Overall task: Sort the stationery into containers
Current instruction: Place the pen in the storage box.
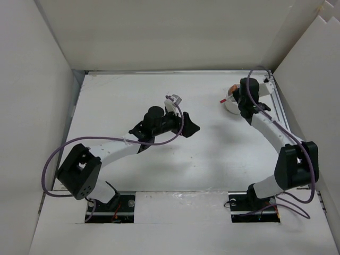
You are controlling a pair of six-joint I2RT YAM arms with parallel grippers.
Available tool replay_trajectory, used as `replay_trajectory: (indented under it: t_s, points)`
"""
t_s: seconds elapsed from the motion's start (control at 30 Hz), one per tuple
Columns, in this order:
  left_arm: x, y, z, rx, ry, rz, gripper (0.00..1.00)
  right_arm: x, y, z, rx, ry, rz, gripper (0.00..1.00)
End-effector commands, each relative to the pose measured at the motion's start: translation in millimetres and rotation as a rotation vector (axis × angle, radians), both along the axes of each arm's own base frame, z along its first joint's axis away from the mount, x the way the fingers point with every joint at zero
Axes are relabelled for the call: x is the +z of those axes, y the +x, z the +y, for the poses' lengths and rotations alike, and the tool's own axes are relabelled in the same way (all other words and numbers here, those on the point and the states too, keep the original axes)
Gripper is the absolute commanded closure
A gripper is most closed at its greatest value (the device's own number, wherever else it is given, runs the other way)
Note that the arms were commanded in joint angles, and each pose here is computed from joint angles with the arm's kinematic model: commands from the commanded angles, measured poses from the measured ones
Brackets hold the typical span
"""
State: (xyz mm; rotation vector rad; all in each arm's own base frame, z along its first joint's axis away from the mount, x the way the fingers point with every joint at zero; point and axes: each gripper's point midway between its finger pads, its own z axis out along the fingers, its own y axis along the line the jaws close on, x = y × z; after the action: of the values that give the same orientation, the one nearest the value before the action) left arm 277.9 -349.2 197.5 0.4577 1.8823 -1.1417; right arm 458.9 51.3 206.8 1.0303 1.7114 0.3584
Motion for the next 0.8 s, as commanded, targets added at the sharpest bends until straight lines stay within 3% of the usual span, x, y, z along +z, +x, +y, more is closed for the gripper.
replay_trajectory:
  t_s: [0.0, 0.07, 0.3, 0.7, 0.77]
  points:
    - [-12.4, -3.2, -5.4, -0.03, 0.011, 0.034, 0.0, 36.1, -1.2, -74.0, -0.365, -0.106, -0.06, 0.98]
    - [-9.4, -2.3, -11.4, -0.053, 0.007, 0.038, 0.0, 44.8, -2.5, -98.4, -0.481, -0.144, -0.056, 0.98]
    - [-11.7, 1.6, -6.5, -0.015, 0.019, 0.038, 0.0, 38.2, 7.9, -119.5, -0.625, -0.252, 0.003, 0.93]
    - [-10.5, 6.7, -2.7, 0.023, 0.026, 0.032, 0.0, 2.1, 16.9, -110.7, -0.682, -0.356, 0.095, 0.93]
    - [-10.5, 6.7, -2.7, 0.023, 0.026, 0.032, 0.0, 0.7, 16.9, -107.6, -0.679, -0.371, 0.104, 0.88]
